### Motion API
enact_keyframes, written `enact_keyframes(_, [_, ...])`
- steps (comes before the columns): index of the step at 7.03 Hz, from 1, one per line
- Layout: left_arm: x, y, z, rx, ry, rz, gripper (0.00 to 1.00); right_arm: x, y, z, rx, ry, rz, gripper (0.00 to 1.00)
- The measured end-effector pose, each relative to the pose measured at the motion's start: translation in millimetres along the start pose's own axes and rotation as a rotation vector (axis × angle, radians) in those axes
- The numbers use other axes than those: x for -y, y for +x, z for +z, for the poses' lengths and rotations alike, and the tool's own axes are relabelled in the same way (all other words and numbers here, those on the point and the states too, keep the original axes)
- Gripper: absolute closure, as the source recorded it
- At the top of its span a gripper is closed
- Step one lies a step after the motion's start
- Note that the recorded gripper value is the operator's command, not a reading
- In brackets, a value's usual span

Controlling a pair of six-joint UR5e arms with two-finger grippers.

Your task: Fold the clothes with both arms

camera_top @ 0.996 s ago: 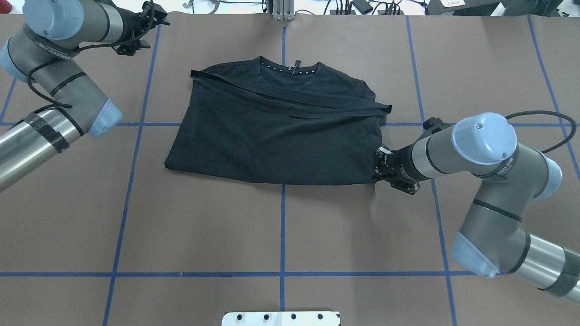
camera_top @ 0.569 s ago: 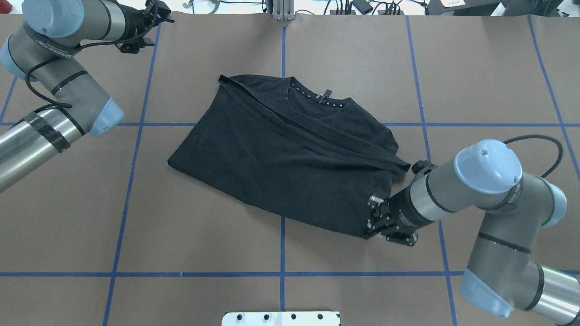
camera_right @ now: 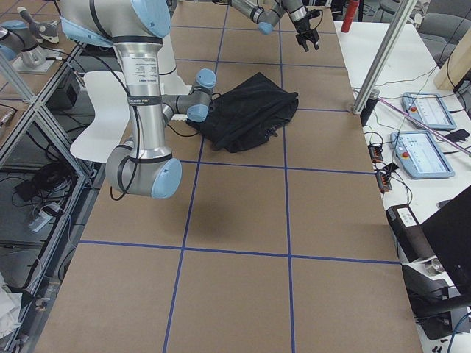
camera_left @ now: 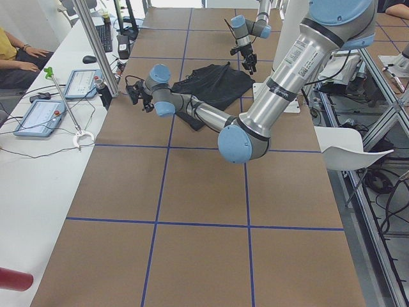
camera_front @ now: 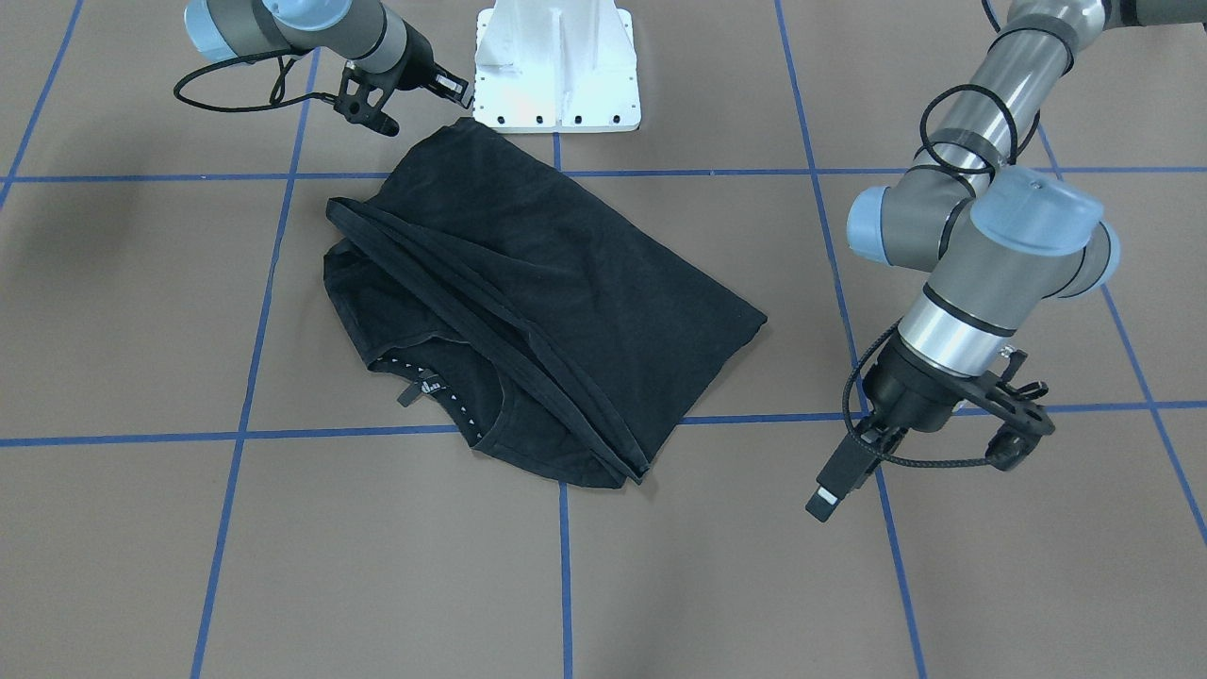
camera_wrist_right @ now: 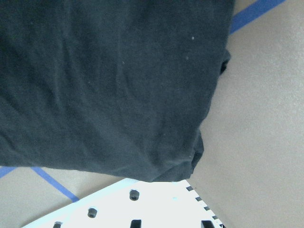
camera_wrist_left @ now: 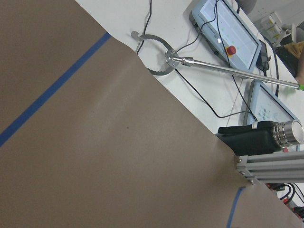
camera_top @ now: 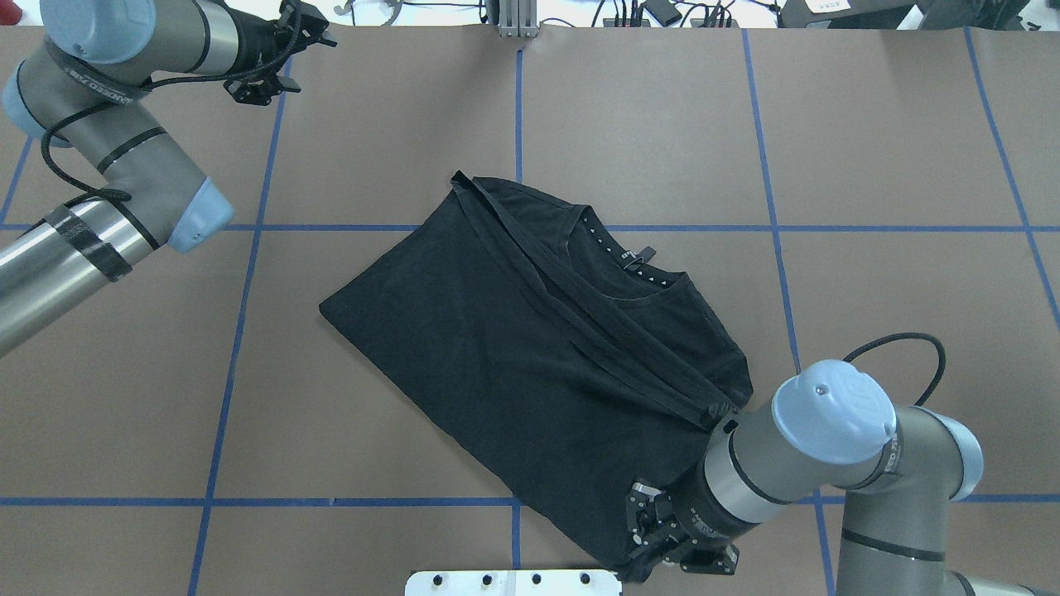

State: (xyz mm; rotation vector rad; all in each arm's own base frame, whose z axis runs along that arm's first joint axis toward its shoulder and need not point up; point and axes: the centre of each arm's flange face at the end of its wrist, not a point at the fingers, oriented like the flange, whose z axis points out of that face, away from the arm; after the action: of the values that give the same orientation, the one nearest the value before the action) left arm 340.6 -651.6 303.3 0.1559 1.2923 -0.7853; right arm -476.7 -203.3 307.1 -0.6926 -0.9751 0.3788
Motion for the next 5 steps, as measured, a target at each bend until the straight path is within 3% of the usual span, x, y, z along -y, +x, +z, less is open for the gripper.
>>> enact_keyframes(2, [-38,-26,-36,-0.028,-0.07,0.007,0.01,22,-13,-26,0.056,0.047,0.02,0.0])
enact_keyframes(5, [-111,-73,-74,-0.036,-0.155,0.043,0.01,96,-43,-105,0.203,0.206,0.084,0.0])
